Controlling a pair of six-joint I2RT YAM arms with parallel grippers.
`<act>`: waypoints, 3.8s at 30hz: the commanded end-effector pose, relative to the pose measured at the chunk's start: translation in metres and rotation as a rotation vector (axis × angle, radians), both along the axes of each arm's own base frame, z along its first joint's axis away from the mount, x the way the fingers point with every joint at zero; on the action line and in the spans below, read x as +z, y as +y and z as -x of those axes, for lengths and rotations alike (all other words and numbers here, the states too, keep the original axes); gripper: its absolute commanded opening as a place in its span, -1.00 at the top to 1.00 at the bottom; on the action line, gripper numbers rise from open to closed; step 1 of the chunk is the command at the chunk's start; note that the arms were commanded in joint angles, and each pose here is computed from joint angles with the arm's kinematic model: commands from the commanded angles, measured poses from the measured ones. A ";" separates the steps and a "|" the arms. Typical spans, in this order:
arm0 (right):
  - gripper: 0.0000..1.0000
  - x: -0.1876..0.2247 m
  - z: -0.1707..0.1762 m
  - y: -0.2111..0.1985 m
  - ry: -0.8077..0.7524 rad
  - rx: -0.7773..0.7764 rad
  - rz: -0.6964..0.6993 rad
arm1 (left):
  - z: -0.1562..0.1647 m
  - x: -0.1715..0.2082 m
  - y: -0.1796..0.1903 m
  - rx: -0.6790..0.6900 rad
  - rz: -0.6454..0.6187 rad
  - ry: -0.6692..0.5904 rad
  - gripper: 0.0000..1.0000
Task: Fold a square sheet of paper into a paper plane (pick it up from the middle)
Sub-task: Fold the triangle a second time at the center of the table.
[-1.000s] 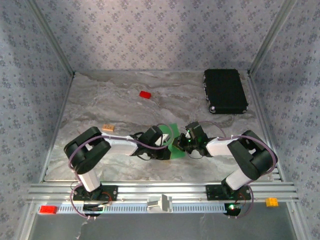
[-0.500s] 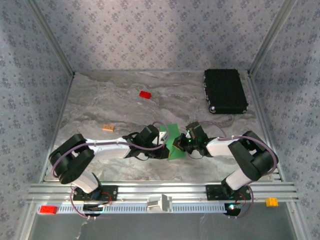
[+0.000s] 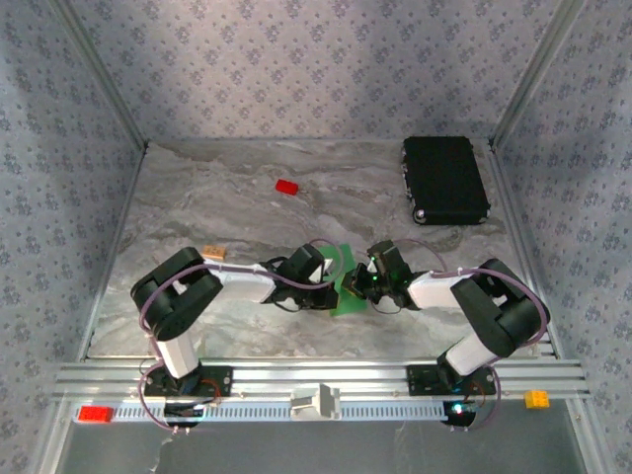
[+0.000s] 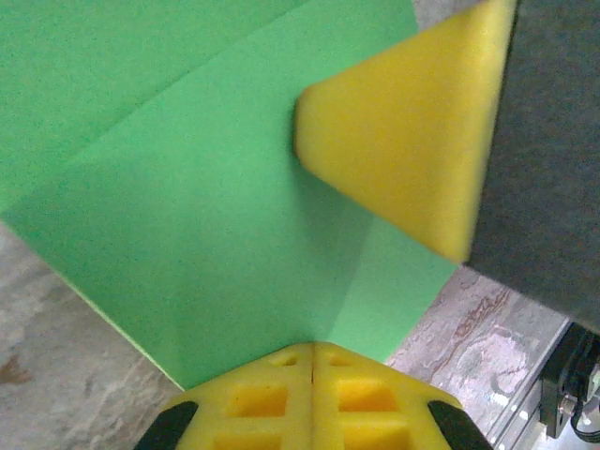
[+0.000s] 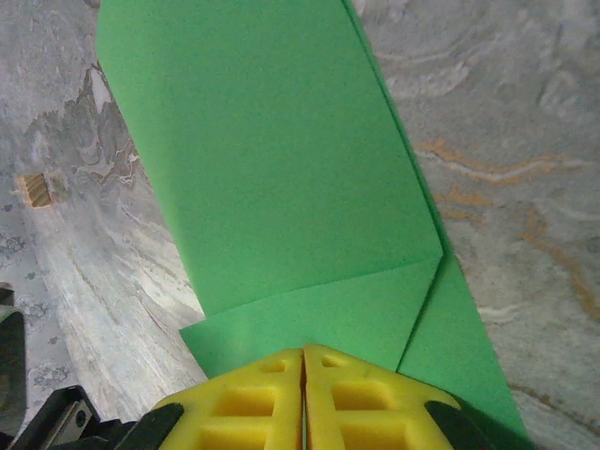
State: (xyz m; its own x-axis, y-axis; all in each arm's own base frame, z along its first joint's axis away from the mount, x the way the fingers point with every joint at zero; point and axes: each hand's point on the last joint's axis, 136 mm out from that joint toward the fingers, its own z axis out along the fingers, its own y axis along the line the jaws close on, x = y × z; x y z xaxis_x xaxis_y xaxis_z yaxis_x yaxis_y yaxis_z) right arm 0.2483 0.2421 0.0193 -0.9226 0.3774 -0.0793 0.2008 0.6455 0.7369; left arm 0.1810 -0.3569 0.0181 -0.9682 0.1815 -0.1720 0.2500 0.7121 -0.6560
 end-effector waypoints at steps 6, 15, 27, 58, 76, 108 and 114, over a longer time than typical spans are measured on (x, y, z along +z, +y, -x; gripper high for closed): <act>0.78 0.011 0.003 -0.005 -0.024 0.033 0.048 | 0.023 -0.032 0.030 0.016 -0.098 0.085 1.00; 0.76 0.008 0.028 0.009 -0.024 0.133 0.051 | 0.019 -0.029 0.029 0.001 -0.102 0.062 1.00; 0.78 -0.014 0.011 -0.025 0.041 0.052 0.100 | 0.016 -0.033 0.041 -0.001 -0.149 0.046 1.00; 0.80 -0.001 -0.013 -0.007 -0.032 0.085 0.042 | 0.019 -0.035 0.049 -0.089 -0.174 0.043 1.00; 0.78 0.039 -0.020 -0.003 -0.133 0.097 -0.023 | 0.016 -0.032 0.046 -0.084 -0.161 0.033 1.00; 0.89 -0.032 0.011 -0.013 0.060 0.056 0.095 | -0.022 0.001 -0.004 0.006 -0.016 0.006 0.96; 0.89 -0.034 0.012 -0.016 0.063 0.046 0.102 | -0.007 0.001 0.015 0.007 -0.048 0.008 0.94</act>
State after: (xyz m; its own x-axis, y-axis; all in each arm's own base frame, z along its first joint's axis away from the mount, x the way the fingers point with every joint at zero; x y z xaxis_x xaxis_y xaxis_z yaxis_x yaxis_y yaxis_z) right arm 0.2538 0.2472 0.0191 -0.9473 0.3001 -0.1118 0.1197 0.6557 0.7455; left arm 0.1969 -0.3558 0.0211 -0.9652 0.1928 -0.1767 0.2615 0.7213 -0.6413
